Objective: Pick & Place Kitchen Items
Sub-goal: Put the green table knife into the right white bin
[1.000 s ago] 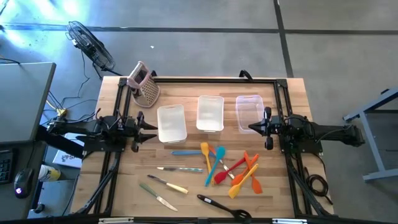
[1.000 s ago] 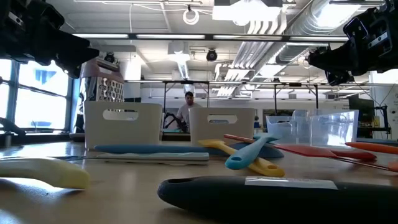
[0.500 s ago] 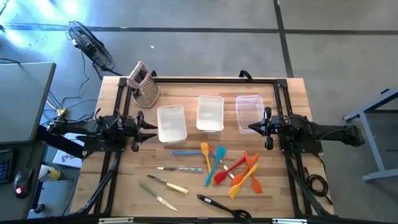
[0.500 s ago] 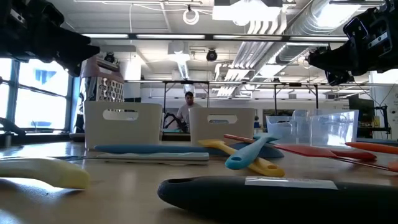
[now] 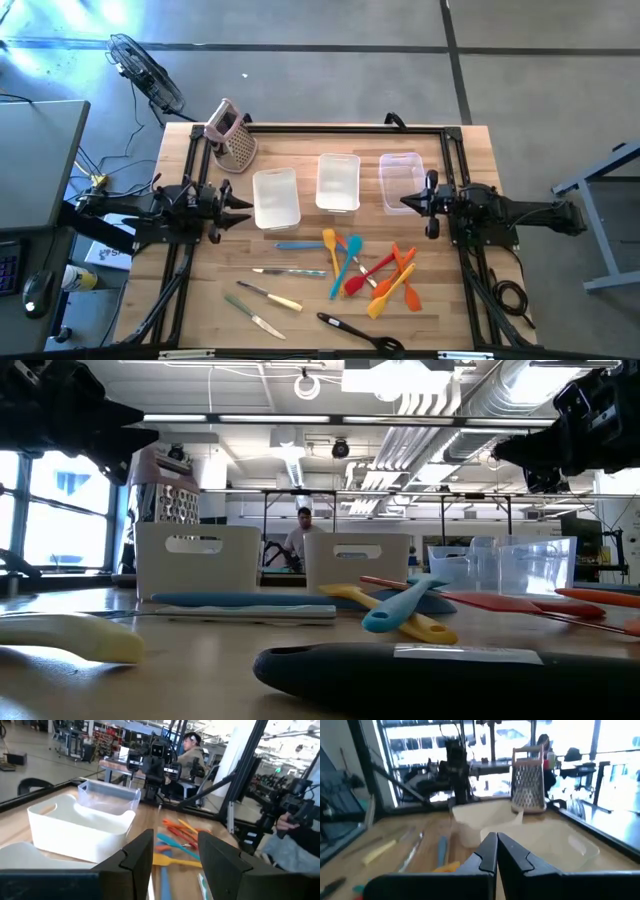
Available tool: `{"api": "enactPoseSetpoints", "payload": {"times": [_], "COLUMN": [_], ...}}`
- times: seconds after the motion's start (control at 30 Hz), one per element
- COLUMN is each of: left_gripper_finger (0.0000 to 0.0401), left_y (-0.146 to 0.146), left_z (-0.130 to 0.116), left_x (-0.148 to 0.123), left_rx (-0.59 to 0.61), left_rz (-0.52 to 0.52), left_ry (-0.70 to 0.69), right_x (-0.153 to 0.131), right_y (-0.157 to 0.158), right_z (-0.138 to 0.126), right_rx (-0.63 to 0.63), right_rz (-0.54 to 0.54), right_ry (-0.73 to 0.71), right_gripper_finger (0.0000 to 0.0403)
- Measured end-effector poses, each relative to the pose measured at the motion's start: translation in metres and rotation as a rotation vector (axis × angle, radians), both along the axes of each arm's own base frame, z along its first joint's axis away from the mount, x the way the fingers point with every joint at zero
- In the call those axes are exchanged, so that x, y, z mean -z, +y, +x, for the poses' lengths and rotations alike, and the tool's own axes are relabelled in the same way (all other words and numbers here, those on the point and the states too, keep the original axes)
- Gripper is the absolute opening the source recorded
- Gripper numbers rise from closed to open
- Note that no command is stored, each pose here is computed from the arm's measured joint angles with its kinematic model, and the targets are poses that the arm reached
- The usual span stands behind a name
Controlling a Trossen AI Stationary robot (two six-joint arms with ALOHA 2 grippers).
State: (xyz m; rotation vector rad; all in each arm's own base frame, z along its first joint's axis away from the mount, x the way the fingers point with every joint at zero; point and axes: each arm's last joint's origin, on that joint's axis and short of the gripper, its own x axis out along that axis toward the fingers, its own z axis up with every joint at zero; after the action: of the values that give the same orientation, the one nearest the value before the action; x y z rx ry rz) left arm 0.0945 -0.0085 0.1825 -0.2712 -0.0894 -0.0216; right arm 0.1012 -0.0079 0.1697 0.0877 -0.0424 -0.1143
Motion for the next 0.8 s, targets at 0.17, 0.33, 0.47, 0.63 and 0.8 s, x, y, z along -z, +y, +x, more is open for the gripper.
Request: {"api": "enactPoseSetpoints", "payload": {"times": [0.17,0.33,0.47,0.63,0.8], "left_gripper_finger": [0.0152,0.0152,0.0152,0.0152,0.0152], "left_y": [0.0032,0.0071,0.0094,0.0095,0.0078], "left_z": [-0.0001,-0.0008,-0.0015,-0.0016,-0.0012], "left_x": [-0.0001,0.0012,0.0005,0.0000,-0.0005], "left_rx": [-0.110,-0.248,-0.335,-0.338,-0.278], "left_rz": [-0.010,-0.005,0.049,0.043,0.047], "left_ry": [0.001,0.021,0.024,0.020,0.013], "right_x": [-0.0014,-0.0012,-0.0013,-0.0007,0.0027], "right_y": [0.0009,0.0009,0.0009,0.0007,0.0003], "right_z": [0.0000,0.0000,0.0000,0.0000,0.0002], "right_rx": [-0.038,-0.037,-0.037,-0.031,-0.012], "right_rz": [0.174,0.170,0.168,0.139,0.060], "right_ry": [-0.032,-0.030,-0.030,-0.022,0.022], "right_gripper_finger": [0.0003,0.0003,0.0003,0.0003,0.0003]}}
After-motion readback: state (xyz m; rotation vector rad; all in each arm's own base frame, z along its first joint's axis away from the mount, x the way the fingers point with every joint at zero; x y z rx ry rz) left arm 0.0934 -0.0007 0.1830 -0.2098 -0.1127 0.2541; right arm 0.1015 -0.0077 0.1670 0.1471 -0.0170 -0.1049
